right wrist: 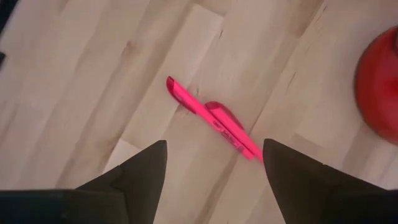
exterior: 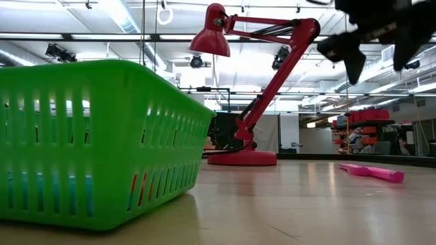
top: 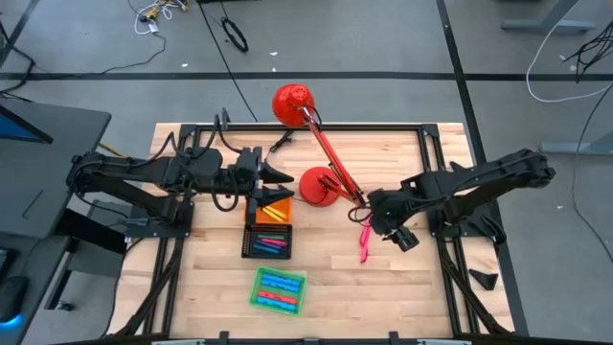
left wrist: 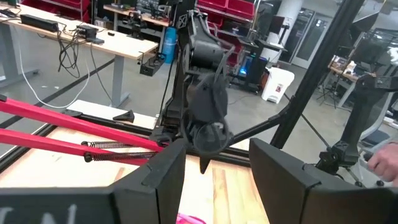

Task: Pick & Place Markers
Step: Put the right pink pen into the orange bin

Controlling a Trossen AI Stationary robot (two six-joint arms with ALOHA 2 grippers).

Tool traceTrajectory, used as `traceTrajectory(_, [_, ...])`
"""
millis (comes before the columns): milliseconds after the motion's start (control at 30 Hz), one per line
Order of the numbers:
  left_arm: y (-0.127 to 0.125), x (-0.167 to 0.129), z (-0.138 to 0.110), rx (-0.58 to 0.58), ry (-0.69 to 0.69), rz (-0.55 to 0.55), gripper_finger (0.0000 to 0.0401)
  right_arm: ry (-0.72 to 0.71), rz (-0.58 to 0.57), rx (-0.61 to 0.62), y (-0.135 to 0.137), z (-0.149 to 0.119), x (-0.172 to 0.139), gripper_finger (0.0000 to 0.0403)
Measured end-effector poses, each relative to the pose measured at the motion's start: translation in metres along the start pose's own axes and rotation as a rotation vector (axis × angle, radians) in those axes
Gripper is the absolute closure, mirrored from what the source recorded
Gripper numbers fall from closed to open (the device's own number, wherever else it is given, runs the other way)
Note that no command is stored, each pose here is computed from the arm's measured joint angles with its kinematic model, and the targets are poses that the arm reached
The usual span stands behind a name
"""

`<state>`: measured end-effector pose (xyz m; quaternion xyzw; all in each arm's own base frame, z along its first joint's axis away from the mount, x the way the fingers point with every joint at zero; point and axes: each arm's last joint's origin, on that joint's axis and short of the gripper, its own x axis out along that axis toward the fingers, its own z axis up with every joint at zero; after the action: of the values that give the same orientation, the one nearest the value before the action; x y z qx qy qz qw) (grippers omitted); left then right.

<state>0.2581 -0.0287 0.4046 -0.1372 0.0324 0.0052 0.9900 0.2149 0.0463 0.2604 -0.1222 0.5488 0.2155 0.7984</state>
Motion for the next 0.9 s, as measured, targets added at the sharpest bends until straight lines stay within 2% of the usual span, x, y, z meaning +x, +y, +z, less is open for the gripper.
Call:
traceTrajectory(367, [0.000, 0.000, -0.002, 0.001, 0.017, 0.005, 0.0218, 0.033, -0.054, -0.137, 0.000, -0.023, 0.045, 0.0137])
traceTrajectory(900, [0.002, 0.000, -0.004, 0.007, 0.044, 0.021, 0.0218, -0.003, -0.109, -0.183, 0.000, -0.049, 0.086, 0.0137])
